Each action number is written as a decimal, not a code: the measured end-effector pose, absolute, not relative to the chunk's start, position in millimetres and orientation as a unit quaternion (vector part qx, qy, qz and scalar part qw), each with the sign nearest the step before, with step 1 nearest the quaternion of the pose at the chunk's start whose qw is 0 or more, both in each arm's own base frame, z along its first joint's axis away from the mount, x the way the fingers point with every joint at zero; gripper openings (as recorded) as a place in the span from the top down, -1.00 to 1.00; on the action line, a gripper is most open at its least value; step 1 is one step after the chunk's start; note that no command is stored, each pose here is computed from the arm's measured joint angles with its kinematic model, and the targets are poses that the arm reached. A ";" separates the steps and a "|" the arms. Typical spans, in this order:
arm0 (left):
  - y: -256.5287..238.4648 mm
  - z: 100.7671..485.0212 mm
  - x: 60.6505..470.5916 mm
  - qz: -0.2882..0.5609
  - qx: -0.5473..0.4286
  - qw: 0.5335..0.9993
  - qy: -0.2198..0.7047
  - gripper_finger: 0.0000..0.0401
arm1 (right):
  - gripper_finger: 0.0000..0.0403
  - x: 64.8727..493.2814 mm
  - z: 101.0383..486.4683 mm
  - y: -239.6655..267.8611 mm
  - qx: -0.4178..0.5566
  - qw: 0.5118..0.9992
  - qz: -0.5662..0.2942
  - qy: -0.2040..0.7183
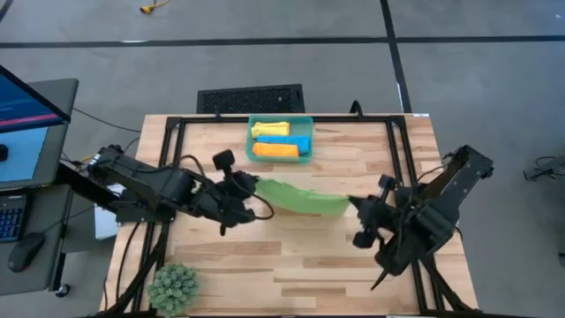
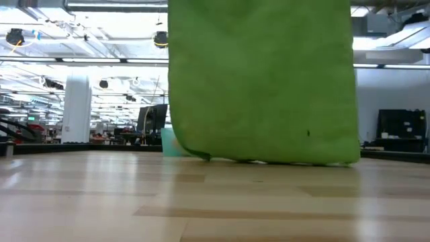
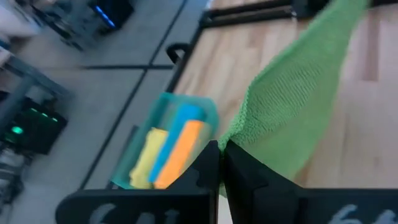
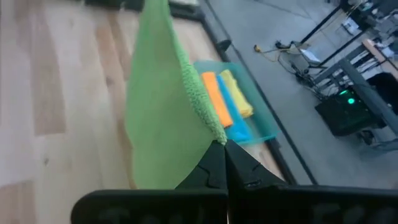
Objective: Roll microfiber towels into tight, uniform cylinder then place into a basket
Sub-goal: Fold the green microfiber towel
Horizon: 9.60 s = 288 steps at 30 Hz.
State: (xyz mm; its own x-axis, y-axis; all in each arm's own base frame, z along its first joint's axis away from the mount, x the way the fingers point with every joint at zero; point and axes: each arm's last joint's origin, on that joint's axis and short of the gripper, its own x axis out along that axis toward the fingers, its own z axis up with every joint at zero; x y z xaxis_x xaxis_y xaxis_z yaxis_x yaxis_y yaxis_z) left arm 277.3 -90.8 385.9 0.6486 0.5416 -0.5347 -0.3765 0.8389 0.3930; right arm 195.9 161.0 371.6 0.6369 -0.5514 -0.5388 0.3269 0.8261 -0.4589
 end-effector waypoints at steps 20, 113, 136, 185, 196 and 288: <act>-4.7 433.4 293.8 0.387 0.225 0.862 0.239 1.00 | 0.99 186.4 423.6 66.7 -0.182 0.868 -0.374 0.272; -201.7 267.6 282.1 0.212 -0.096 0.820 0.523 1.00 | 0.99 241.6 236.1 258.7 -0.068 0.846 -0.233 0.475; -149.5 242.3 299.0 0.287 -0.058 0.785 0.545 1.00 | 0.99 259.9 192.5 202.6 -0.096 0.785 -0.309 0.529; -148.0 220.0 297.5 0.308 -0.083 0.790 0.524 1.00 | 0.99 268.1 174.5 199.4 -0.009 0.800 -0.322 0.506; -121.8 207.4 307.3 0.323 -0.061 0.788 0.521 1.00 | 0.99 273.1 162.6 176.5 0.002 0.780 -0.360 0.511; -185.7 167.2 316.0 0.192 -0.008 0.871 0.452 0.25 | 0.41 274.4 144.6 156.4 -0.165 0.756 -0.265 0.575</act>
